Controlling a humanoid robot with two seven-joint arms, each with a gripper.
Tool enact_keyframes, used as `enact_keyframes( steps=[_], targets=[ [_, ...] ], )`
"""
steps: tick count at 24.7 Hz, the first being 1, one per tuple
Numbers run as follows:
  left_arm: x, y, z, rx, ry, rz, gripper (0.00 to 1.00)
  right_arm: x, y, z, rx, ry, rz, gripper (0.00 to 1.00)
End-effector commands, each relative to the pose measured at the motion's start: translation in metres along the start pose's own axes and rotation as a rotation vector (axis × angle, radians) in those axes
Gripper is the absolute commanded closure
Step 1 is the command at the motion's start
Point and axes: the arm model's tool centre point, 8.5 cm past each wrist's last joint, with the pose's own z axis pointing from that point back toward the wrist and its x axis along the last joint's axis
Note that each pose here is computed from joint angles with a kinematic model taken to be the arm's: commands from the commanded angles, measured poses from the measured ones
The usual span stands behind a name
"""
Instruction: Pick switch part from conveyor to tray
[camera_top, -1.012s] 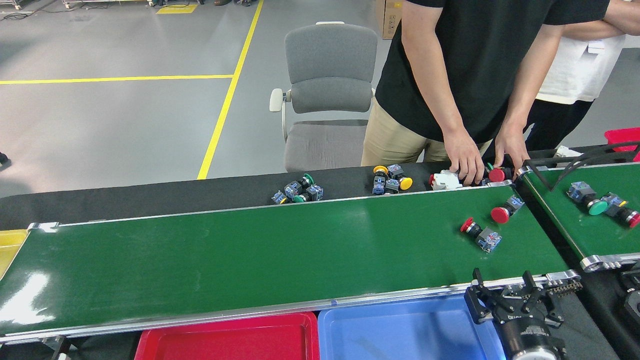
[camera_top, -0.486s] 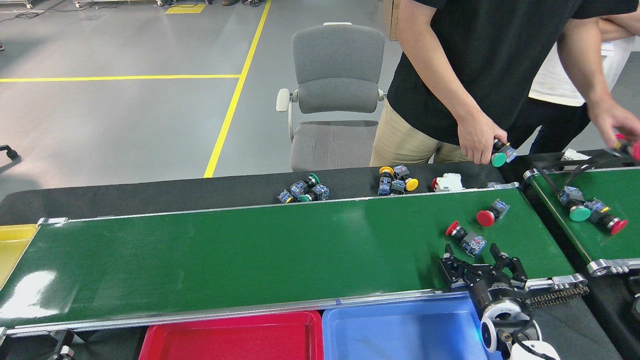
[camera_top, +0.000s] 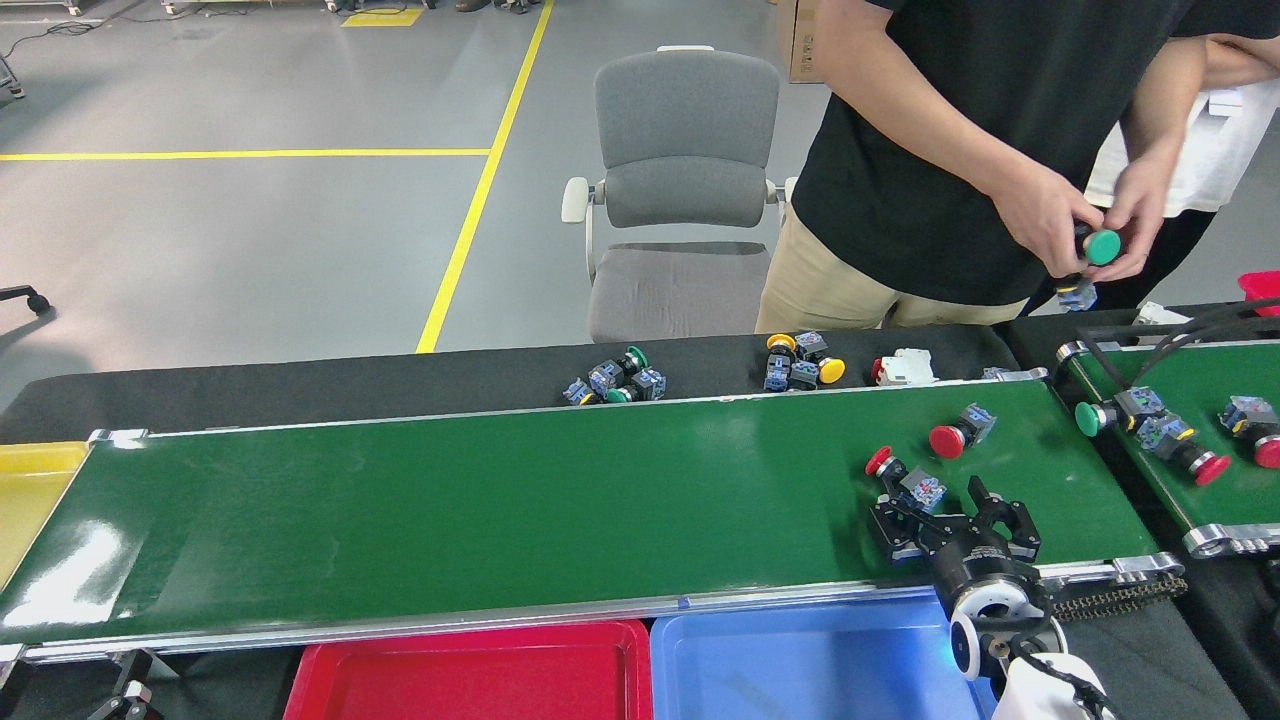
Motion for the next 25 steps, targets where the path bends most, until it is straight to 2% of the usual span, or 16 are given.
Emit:
enact_keyframes(
  steps=[1,3,5,7,11,15,17,18,19,21,22,23,25],
  targets=[
    [-0.003,0.007,-0.003,0.019,-0.007,-0.015,0.0,0.005,-0.014,-0.004,-0.036,-0.024,0.021,0.54],
    [-0.002,0.006,-0.003,0.019,-0.003,-0.01,0.0,0.008,-0.014,-0.004,-0.041,-0.039,0.028,0.74],
    [-0.002,0.006,-0.003,0.023,0.002,-0.005,0.0,0.009,-0.016,-0.003,-0.062,-0.055,0.03,0.91],
    [-0.002,0.006,-0.003,0.021,0.0,-0.008,0.0,0.012,-0.017,-0.002,-0.08,-0.077,0.03,0.98],
    [-0.004,0.008,-0.004,0.019,-0.005,-0.018,0.0,0.037,-0.025,0.008,-0.122,-0.206,0.056,0.99],
    [-0.003,0.006,-0.003,0.008,-0.008,-0.018,0.0,0.118,-0.019,0.06,-0.204,-0.553,0.128,0.99],
    [-0.003,0.005,-0.002,0.006,-0.006,-0.018,0.0,0.168,-0.009,0.092,-0.215,-0.754,0.19,0.98],
    [-0.003,0.004,-0.002,0.004,-0.004,-0.018,0.0,0.192,-0.004,0.105,-0.22,-0.831,0.219,0.96],
    [-0.002,0.004,-0.002,0.003,-0.007,-0.017,0.0,0.211,-0.001,0.113,-0.231,-0.877,0.233,0.84],
    [-0.001,0.005,-0.003,0.0,-0.011,-0.012,0.0,0.254,0.002,0.131,-0.271,-0.957,0.243,0.31],
    [-0.001,0.004,-0.003,-0.012,-0.009,-0.011,0.0,0.264,0.006,0.135,-0.265,-0.979,0.242,0.22],
    [-0.001,0.003,-0.004,-0.025,-0.009,-0.008,0.0,0.275,0.011,0.137,-0.252,-0.997,0.232,0.02],
    [0.0,0.003,-0.007,-0.042,-0.01,-0.005,0.0,0.284,0.015,0.141,-0.24,-1.015,0.222,0.0]
  ],
)
